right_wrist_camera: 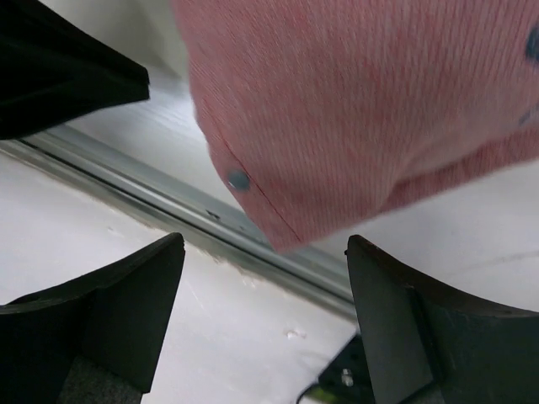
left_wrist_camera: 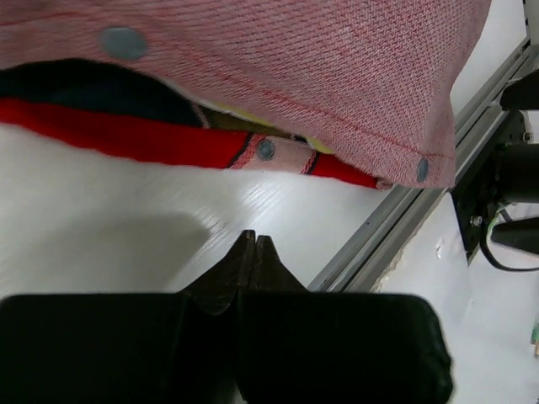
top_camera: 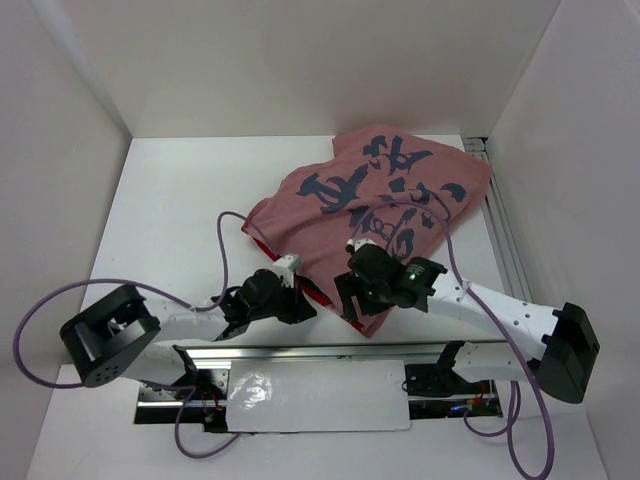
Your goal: Put the pillow into the pillowcase
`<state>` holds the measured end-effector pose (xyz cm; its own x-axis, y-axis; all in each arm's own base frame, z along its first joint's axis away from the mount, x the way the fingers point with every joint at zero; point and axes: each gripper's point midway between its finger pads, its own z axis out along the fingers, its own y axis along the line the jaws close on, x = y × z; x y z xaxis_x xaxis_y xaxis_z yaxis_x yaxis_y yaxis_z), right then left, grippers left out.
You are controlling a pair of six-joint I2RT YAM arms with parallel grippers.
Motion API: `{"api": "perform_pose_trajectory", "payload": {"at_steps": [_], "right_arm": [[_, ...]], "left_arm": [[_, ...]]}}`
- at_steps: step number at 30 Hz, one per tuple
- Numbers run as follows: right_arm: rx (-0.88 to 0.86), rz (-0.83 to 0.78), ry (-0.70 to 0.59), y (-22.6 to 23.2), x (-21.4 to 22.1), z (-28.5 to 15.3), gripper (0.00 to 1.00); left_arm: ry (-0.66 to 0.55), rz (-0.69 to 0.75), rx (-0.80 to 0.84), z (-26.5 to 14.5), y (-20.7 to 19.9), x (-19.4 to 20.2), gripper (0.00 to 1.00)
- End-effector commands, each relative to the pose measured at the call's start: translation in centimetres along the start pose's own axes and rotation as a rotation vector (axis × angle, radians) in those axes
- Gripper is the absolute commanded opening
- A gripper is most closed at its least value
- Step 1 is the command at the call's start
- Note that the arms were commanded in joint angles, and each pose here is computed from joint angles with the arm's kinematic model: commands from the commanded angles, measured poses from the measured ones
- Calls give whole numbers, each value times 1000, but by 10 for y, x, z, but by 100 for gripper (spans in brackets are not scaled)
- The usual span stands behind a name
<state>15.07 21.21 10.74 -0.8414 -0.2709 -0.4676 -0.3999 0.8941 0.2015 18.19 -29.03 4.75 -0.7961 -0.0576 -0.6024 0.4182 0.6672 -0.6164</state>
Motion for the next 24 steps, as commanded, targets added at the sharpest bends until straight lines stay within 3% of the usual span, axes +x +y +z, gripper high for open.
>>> {"api": "perform_pose_trajectory", "payload": {"at_steps": [1,6,8,12,13,14,16,21,24], "right_arm": [[92,48,34,-15,17,-6,86],[116,54,38,-24,29,12,86],[131,64,26,-25,27,20,84],[153,57,-21,-29,18,25,66],[170,64,-23,-31,17,27,34],[181,77,-43,-31,11,28,17],[181,90,-74,-28,-3,26,0],[94,110,-159,-7,-31,6,0],[-31,99,-238,16,-53,-12,0]], "left_arm": [[-107,-35,118,19,-47,-29,0],[-116,-83,85,40,-46,-23,0],[-177,-111,87,40,-49,-37,0],[-244,-78,43,46,-44,-53,0],[-279,-104,-27,50,-33,-61,0],[-261,-108,-88,55,-24,-63,0],[-242,-95,-99,64,-15,-60,0],[-275,-128,-67,72,-16,-62,0],[-366,-163,-69,73,-20,-84,0]]}}
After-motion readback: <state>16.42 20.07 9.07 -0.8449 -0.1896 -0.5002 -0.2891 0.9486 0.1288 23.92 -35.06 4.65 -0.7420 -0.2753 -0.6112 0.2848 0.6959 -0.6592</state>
